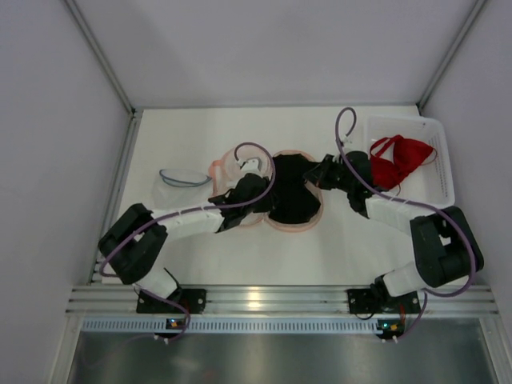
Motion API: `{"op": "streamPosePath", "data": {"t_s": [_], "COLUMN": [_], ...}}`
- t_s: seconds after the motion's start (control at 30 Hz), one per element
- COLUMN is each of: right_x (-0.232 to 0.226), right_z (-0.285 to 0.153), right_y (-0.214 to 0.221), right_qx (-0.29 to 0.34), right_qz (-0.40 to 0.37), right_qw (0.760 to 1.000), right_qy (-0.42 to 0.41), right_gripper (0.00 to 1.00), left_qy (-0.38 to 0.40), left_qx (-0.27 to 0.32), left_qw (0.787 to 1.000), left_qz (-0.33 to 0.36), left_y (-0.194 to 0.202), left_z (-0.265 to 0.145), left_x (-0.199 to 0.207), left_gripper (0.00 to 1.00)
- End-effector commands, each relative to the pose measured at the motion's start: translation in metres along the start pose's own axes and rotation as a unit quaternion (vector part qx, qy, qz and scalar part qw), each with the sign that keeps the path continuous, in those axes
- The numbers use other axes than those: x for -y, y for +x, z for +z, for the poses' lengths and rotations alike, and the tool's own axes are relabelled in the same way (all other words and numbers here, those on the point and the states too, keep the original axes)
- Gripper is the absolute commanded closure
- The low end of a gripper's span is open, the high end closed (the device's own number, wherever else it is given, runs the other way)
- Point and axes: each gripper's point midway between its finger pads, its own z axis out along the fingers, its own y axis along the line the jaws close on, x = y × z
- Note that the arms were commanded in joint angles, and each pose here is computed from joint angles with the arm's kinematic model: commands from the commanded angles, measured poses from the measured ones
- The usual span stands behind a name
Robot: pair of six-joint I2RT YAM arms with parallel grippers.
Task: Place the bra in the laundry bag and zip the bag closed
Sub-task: Adjust the bra in the laundry bag.
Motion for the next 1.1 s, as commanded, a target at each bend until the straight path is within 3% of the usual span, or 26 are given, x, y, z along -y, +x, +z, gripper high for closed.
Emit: {"op": "streamPosePath", "data": {"t_s": [0.0, 0.17, 0.5, 0.7, 0.8, 0.9, 0.93, 1.07], "right_x": [-0.007, 0.004, 0.054, 0.053, 0.054, 0.053, 0.051, 0.034], "right_z": [0.005, 0.010, 0.023, 0.025, 0.023, 0.021, 0.019, 0.012], "right_y": [-0.003, 0.011, 0.061, 0.064, 0.060, 0.059, 0.058, 0.035], "right_qx": [0.012, -0.006, -0.072, -0.077, -0.077, -0.083, -0.084, -0.066], "right_qz": [-0.001, 0.013, 0.004, -0.012, -0.023, -0.028, -0.033, -0.052], "right_qw": [1.000, 1.000, 0.996, 0.995, 0.994, 0.993, 0.993, 0.995], "right_qy": [-0.021, -0.008, 0.057, 0.063, 0.072, 0.074, 0.073, 0.060], "right_gripper": [1.00, 1.00, 1.00, 0.98, 0.84, 0.57, 0.44, 0.32], "left_qy": [-0.019, -0.033, -0.040, -0.041, -0.043, -0.050, -0.047, -0.052], "left_qx": [-0.014, -0.031, 0.015, -0.010, -0.018, -0.030, -0.041, -0.050], "left_qw": [1.000, 0.999, 0.999, 0.999, 0.999, 0.998, 0.998, 0.997], "left_qz": [0.001, -0.008, 0.013, 0.019, 0.019, 0.018, 0.015, 0.008], "left_y": [-0.002, 0.018, -0.017, -0.013, -0.009, -0.004, 0.001, 0.004], "left_z": [-0.026, -0.024, -0.015, -0.003, 0.005, 0.014, 0.016, 0.017], "left_x": [-0.007, -0.012, 0.003, 0.009, 0.010, 0.003, 0.003, -0.006], "left_gripper": [0.62, 0.62, 0.59, 0.54, 0.48, 0.46, 0.46, 0.46]}}
